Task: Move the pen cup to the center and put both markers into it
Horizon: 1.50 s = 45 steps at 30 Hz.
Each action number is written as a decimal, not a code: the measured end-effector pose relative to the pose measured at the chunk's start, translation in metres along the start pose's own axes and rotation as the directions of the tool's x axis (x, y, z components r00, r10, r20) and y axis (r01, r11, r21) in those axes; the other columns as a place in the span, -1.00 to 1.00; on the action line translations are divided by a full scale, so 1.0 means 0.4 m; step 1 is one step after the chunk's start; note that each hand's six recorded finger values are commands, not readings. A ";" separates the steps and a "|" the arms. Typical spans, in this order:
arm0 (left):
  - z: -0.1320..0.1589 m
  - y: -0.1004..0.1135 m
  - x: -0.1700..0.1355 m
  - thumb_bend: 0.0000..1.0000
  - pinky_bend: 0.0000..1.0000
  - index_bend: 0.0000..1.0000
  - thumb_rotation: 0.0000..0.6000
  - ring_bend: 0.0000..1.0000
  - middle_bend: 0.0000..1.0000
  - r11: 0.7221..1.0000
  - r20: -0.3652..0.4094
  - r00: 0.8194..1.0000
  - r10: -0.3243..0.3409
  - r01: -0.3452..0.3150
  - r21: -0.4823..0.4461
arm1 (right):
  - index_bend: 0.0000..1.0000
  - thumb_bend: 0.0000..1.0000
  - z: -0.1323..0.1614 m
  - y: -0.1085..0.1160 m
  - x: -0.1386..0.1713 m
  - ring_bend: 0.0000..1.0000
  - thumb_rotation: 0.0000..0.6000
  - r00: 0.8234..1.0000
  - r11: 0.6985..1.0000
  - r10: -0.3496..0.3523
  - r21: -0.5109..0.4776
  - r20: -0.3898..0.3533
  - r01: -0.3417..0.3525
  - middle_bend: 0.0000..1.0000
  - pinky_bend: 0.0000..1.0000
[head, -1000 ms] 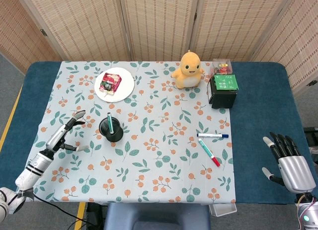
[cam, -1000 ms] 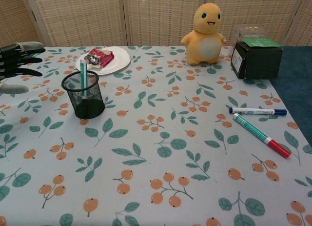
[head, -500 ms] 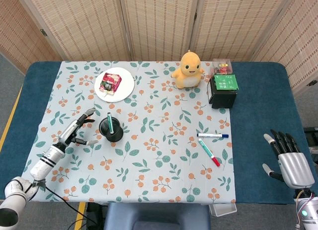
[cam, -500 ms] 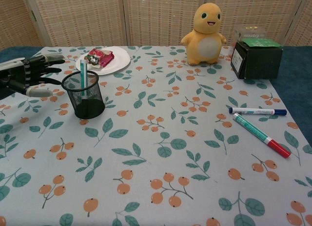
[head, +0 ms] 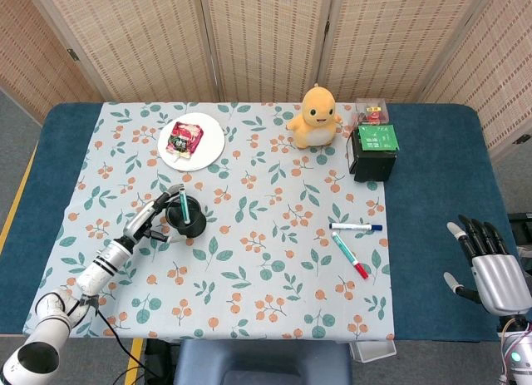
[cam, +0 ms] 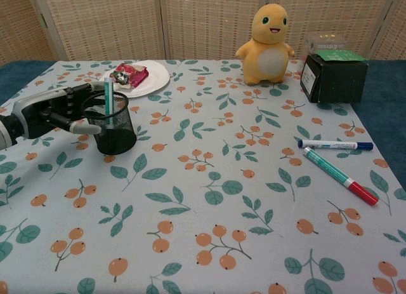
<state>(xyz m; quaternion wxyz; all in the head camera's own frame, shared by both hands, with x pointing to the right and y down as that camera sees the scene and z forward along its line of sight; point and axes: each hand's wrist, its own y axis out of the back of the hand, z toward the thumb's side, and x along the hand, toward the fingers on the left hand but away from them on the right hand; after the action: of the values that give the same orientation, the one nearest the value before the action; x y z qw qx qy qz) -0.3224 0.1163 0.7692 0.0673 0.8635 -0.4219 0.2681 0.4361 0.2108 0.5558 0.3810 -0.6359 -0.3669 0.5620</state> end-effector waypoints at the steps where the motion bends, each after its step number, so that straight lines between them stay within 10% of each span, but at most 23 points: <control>1: 0.001 -0.005 0.007 -0.89 -0.61 -1.00 1.00 -1.00 -1.00 1.000 -0.002 1.000 -0.005 0.005 0.000 | -0.86 -0.49 -0.001 0.001 0.001 -1.00 1.00 1.000 1.000 -0.001 -0.002 0.001 0.001 -1.00 -1.00; 15: 0.008 -0.059 0.057 -0.90 -0.61 -1.00 1.00 -1.00 -0.99 0.999 -0.007 0.999 -0.035 0.035 -0.010 | -0.86 -0.49 -0.024 0.021 0.006 -1.00 1.00 0.999 0.999 -0.028 -0.013 0.022 0.029 -1.00 -1.00; 22: 0.008 -0.086 0.067 -0.89 -0.50 -0.97 1.00 -0.75 -0.51 0.999 -0.004 0.999 -0.049 0.049 -0.004 | -0.86 -0.48 -0.031 0.030 0.010 -1.00 1.00 0.999 0.999 -0.045 -0.015 0.031 0.046 -1.00 -1.00; 31: 0.015 -0.090 0.071 -0.90 -0.04 -0.38 1.00 -0.18 0.09 0.999 0.027 1.000 0.003 -0.002 -0.032 | -0.86 -0.48 -0.030 0.032 0.013 -1.00 1.00 0.998 0.999 -0.051 -0.017 0.025 0.052 -1.00 -1.00; 45: 0.054 -0.053 0.053 -0.90 0.01 -0.32 1.00 -0.12 0.17 0.999 0.100 0.994 0.038 -0.039 0.004 | -0.86 -0.48 -0.021 0.034 0.015 -1.00 1.00 0.999 0.998 -0.051 -0.025 0.002 0.051 -1.00 -1.00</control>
<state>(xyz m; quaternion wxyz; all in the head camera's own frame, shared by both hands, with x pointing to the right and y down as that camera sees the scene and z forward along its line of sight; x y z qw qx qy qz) -0.2866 0.1077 0.7644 0.0385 0.8677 -0.4405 0.2270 0.4457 0.2097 0.5416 0.3871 -0.6307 -0.3903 0.5478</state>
